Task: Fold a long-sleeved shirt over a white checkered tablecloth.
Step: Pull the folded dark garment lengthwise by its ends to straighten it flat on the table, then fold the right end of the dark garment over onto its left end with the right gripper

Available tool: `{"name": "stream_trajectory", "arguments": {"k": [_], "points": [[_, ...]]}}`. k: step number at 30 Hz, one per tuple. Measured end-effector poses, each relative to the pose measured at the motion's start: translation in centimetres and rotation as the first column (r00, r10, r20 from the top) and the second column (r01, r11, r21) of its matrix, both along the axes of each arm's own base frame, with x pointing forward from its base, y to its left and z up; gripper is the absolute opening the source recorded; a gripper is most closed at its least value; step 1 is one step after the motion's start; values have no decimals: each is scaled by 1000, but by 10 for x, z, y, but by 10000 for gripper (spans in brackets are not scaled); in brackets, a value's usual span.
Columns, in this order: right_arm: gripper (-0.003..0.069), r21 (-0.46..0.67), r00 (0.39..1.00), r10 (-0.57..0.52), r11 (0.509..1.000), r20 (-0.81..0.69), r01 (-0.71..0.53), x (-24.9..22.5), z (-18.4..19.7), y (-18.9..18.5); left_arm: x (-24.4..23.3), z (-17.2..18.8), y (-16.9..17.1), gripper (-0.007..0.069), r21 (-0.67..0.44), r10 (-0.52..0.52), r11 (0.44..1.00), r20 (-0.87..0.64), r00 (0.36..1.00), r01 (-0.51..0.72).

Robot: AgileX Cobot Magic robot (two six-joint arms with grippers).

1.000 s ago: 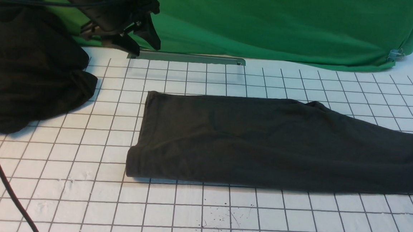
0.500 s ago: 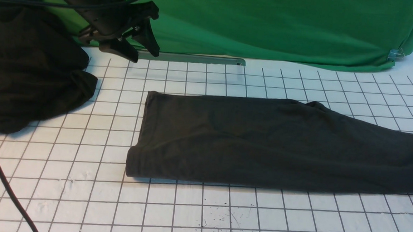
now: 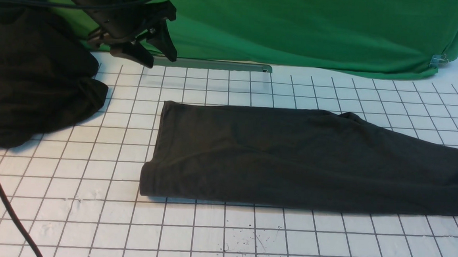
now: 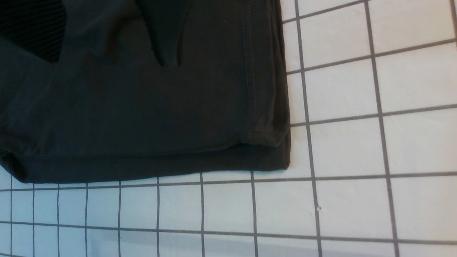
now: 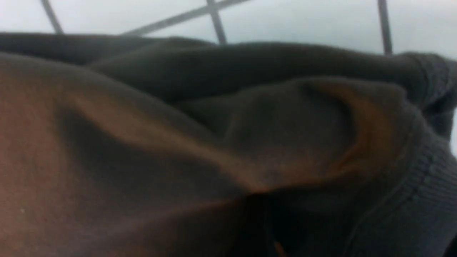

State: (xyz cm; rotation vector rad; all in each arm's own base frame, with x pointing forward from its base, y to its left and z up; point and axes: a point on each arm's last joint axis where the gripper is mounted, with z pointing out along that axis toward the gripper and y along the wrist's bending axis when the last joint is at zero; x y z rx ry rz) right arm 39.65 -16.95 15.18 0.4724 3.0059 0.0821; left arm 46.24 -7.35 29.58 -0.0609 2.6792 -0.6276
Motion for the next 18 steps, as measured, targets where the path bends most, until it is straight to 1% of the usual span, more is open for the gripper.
{"name": "stream_trajectory", "arguments": {"k": [3, 4, 5, 10, 11, 12, 14, 17, 18], "points": [[562, 0, 1000, 0, 1000, 0, 0, 0, 0, 0, 0, 0, 0, 368, 0, 0, 1000, 0, 1000, 0], [522, 2, 1000, 0, 1000, -1, 0, 0, 0, 0, 0, 0, 0, 368, 1, 0, 1000, 1, 1000, 0], [498, 2, 1000, -1, 1000, 1, 1, 0, 0, 0, 0, 0, 0, 368, 1, 0, 1000, 1, 1000, 0], [134, 29, 1000, 0, 1000, -14, 1, -1, 0, 4, 1, 0, 0, 368, 3, 4, 1000, 12, 1000, -4], [134, 29, 1000, 0, 1000, -14, 0, 0, 0, 4, 1, 0, 0, 368, 3, 4, 1000, 12, 1000, -4], [62, 31, 1000, 3, 1000, -17, -3, -1, 0, 5, 1, 0, 0, 368, 2, 7, 1000, 16, 1000, -7], [36, 29, 1000, 6, 1000, -16, -6, -1, 2, 5, 2, 1, 0, 368, 2, 8, 1000, 20, 1000, -8], [31, 14, 1000, 16, 1000, -26, -16, -4, 8, 4, 2, 1, 0, 367, 2, 9, 1000, 21, 1000, -9], [30, -8, 1000, 14, 1000, -21, -14, -7, 19, 1, 1, 0, 0, 356, 3, 5, 1000, 14, 1000, -5]]}}
